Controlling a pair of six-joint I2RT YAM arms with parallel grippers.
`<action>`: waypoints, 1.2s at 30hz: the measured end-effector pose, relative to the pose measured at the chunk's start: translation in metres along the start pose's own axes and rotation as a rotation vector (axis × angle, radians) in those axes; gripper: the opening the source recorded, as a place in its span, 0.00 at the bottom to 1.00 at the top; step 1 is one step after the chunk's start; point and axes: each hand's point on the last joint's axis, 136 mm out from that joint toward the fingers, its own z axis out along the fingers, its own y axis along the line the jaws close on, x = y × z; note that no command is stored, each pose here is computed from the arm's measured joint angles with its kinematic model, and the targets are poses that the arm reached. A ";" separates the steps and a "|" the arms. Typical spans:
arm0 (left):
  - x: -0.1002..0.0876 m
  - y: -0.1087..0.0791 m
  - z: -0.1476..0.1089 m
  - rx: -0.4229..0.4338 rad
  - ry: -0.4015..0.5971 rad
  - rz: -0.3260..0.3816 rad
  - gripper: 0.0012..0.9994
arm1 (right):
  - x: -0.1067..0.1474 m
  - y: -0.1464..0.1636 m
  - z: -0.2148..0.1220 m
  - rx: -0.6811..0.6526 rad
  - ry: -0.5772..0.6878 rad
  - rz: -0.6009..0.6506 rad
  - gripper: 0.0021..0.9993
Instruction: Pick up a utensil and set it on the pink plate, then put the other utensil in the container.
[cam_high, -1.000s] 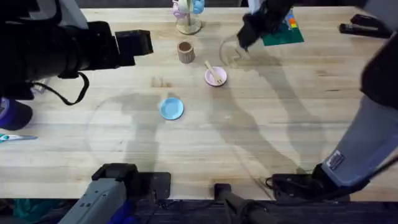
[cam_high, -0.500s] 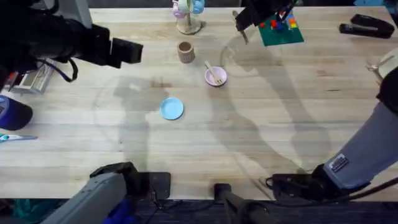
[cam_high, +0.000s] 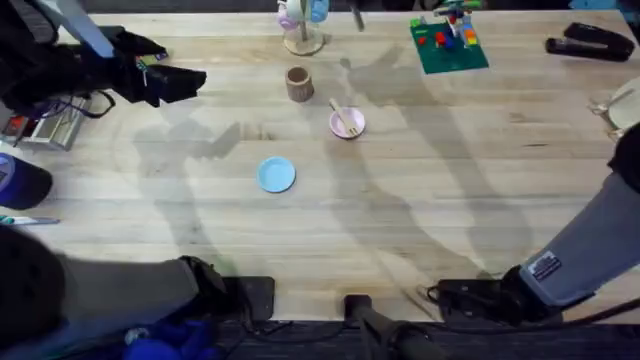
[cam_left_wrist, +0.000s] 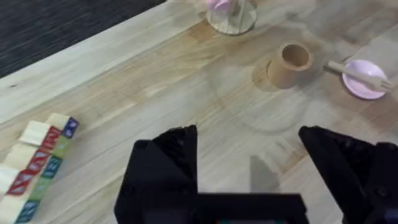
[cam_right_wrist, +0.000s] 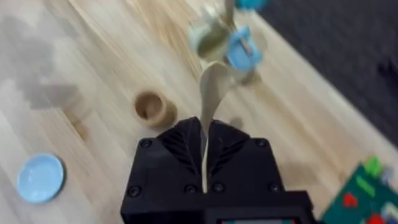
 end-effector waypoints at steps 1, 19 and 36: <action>0.004 0.004 0.004 0.025 -0.022 -0.017 0.99 | -0.007 0.002 0.000 -0.010 -0.030 -0.013 0.03; 0.038 0.006 0.042 0.200 -0.119 -0.061 0.99 | -0.069 0.023 0.011 -0.121 -0.479 -0.222 0.03; 0.027 0.027 0.057 0.156 -0.204 0.143 0.99 | -0.068 0.065 0.027 -0.206 -0.596 -0.251 0.03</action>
